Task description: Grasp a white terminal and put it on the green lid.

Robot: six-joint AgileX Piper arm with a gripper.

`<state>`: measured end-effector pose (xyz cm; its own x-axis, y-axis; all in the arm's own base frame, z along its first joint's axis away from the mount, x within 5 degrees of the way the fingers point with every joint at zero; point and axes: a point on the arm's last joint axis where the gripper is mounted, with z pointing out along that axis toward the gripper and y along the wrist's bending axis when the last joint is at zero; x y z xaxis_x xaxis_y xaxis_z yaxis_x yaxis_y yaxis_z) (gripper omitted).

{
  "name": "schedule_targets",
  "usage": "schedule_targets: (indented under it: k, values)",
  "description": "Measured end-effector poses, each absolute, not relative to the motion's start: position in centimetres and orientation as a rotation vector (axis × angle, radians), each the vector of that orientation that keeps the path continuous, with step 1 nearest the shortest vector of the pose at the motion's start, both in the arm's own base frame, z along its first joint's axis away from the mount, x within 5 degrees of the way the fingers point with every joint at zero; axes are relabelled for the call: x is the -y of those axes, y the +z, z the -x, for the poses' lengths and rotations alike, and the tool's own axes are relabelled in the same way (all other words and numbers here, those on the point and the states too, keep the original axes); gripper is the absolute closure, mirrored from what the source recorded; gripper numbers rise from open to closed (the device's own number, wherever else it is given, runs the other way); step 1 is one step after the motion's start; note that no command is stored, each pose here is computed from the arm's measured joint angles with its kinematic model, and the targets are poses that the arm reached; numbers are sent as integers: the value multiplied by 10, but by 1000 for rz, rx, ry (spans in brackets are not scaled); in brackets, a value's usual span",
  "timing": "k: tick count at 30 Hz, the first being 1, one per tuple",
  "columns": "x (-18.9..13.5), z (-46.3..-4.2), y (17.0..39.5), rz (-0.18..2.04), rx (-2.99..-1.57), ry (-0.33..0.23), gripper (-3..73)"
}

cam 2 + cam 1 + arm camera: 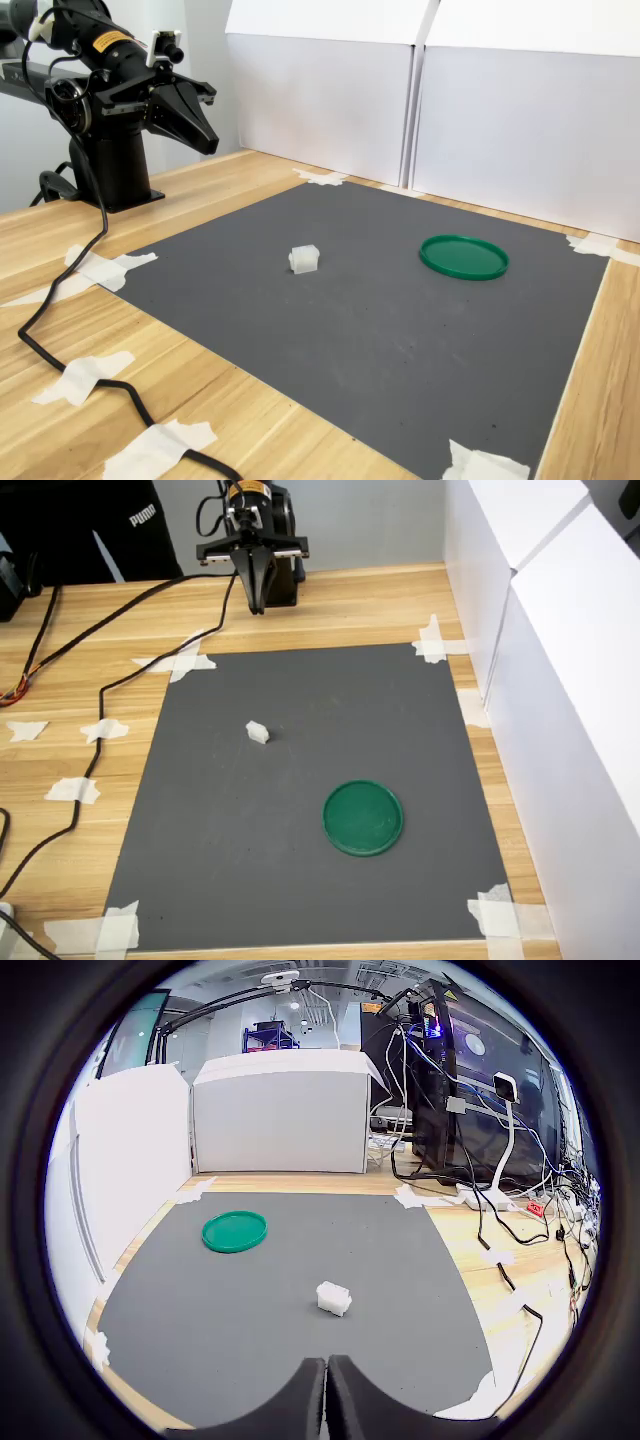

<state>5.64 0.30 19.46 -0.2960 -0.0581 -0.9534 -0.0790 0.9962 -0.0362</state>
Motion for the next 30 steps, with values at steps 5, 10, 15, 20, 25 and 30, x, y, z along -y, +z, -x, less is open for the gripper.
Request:
schedule_targets:
  k: [5, 10, 15, 20, 25, 30]
  values:
    - [-4, -63, 214, 103, -1892, 16, 711]
    - [-3, -80, 239, 153, -1974, -46, 711]
    - [-2, -103, 261, 212, -2097, -121, 711]
    - [-2, -126, 279, 218, -2266, -154, 711]
    - [-2, -148, 292, 287, -2457, -207, 711]
    - [2, -169, 298, 397, -2581, -266, 711]
